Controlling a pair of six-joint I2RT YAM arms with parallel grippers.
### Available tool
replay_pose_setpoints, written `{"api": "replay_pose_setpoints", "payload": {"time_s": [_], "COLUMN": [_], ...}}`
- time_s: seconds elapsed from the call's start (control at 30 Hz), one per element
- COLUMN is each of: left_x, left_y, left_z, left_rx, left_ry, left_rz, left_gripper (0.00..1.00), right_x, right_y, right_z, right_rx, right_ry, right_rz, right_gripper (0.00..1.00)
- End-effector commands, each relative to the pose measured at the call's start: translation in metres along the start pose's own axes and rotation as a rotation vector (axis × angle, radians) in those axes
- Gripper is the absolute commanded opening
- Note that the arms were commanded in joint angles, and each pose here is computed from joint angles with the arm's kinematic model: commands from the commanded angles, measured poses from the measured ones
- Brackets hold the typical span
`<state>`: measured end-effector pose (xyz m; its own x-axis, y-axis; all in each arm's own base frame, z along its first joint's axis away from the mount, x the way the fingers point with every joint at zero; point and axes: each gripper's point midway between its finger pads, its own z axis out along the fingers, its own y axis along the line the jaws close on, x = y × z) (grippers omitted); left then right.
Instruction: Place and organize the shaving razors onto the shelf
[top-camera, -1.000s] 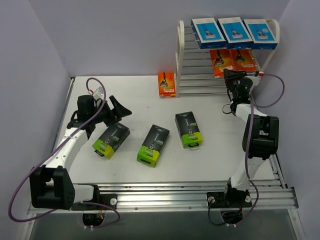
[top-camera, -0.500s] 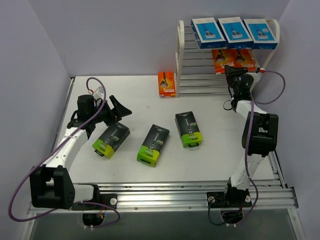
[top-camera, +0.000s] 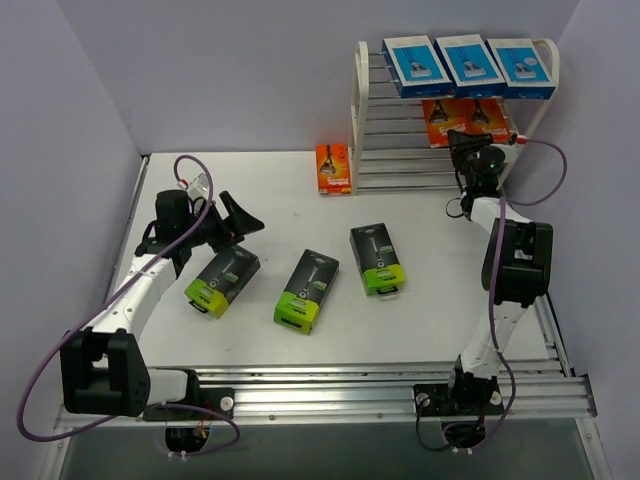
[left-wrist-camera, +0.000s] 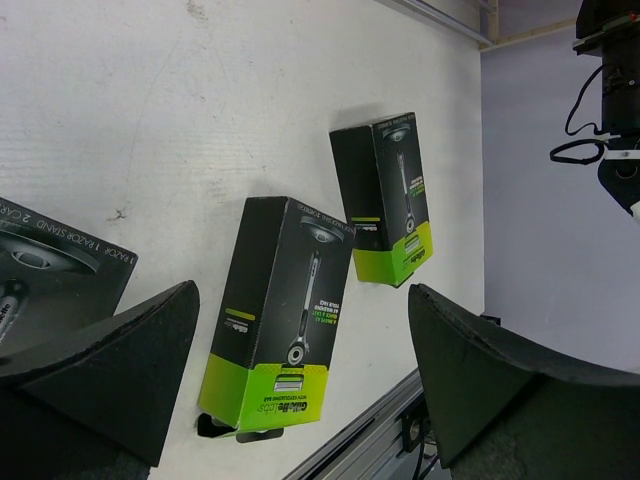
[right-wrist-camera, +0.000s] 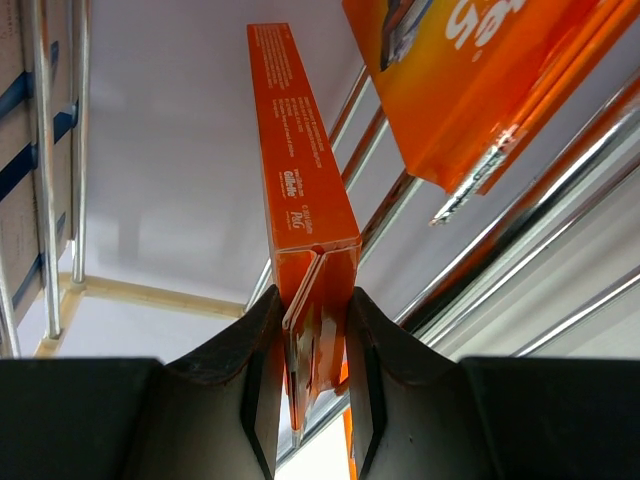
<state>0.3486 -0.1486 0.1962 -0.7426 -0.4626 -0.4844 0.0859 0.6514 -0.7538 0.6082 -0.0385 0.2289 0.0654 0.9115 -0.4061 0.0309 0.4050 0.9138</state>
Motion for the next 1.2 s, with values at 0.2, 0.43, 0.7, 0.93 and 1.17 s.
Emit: {"api": "replay_pose_setpoints", "payload": {"time_s": [0.2,0.43,0.7,0.93,1.17], "left_x": [-0.008,-0.008,-0.008,-0.01,-0.01], "left_y": [-0.013,-0.013,-0.013,-0.014,-0.016], "left_z": [0.001,0.001,0.001,-0.002,-0.003], "left_rx": [0.051,0.051,0.051,0.051,0.054], "left_ry": [-0.013,-0.014,-0.015,-0.024,-0.028], "left_rz": [0.023,0.024,0.028,0.03,0.032], "left_gripper": [0.94,0.94,0.94,0.94,0.94], "right_x": [-0.02,-0.021,-0.024,-0.026,-0.028], "right_y": [0.027,0.03,0.036,0.032,0.031], "right_z": [0.007,0.008,0.007,0.002,-0.004], "right_rx": [-0.077,-0.076,-0.07,-0.012,0.016], "right_ry": [-0.034,-0.026,-0.016,0.002,0.02], "right_rz": [-0.012,-0.017,-0.016,-0.019,-0.025], "right_gripper": [0.35,0.51,0.73,0.77,0.78]}}
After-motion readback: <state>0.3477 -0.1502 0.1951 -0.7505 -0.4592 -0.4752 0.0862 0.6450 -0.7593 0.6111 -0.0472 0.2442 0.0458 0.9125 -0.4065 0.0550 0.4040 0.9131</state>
